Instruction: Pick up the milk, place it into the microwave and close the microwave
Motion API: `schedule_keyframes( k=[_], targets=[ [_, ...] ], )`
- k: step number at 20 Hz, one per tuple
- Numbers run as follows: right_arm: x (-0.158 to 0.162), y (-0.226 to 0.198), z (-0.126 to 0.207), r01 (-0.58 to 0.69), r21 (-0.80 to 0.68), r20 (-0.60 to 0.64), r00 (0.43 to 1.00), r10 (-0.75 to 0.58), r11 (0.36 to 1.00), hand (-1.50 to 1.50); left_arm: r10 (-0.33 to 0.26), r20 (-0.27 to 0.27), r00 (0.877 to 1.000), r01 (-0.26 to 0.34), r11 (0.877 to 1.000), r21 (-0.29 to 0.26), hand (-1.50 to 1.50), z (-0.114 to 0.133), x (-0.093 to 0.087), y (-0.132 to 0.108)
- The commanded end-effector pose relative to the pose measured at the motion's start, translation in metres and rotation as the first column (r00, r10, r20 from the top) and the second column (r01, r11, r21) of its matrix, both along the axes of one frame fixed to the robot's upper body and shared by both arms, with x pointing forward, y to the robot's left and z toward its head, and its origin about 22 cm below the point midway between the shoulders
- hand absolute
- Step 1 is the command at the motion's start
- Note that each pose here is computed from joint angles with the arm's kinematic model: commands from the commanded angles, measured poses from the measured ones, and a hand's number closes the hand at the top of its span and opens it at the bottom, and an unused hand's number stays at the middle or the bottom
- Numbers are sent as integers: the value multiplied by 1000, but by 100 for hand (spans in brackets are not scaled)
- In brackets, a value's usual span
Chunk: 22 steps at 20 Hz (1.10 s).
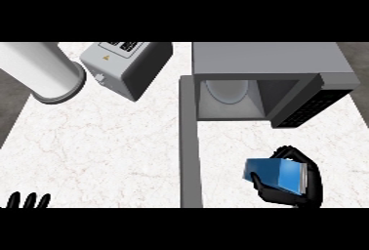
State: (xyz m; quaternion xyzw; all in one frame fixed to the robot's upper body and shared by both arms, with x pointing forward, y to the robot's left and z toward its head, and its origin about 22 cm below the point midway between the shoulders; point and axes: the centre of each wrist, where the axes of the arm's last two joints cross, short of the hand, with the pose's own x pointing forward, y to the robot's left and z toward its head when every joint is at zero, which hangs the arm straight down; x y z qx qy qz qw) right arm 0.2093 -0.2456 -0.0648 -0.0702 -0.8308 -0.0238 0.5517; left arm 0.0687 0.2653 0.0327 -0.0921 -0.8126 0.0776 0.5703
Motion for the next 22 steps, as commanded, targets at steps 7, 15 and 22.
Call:
schedule_keyframes(
  k=[7, 15, 22],
  targets=[
    [15, 43, 66, -53, 138, 26, 998, 50, 989, 150, 17, -10, 1000, -17, 1000, -11, -150, -6, -8, 26],
    [72, 75, 72, -14, 28, 10, 1000, 14, 1000, 150, 27, 0, 1000, -27, 1000, 1, -150, -11, 9, 27],
    [94, 102, 47, 38, -76, -82, 996, -44, 996, 150, 21, -29, 999, -21, 1000, -5, -150, -18, -17, 34]
  ],
)
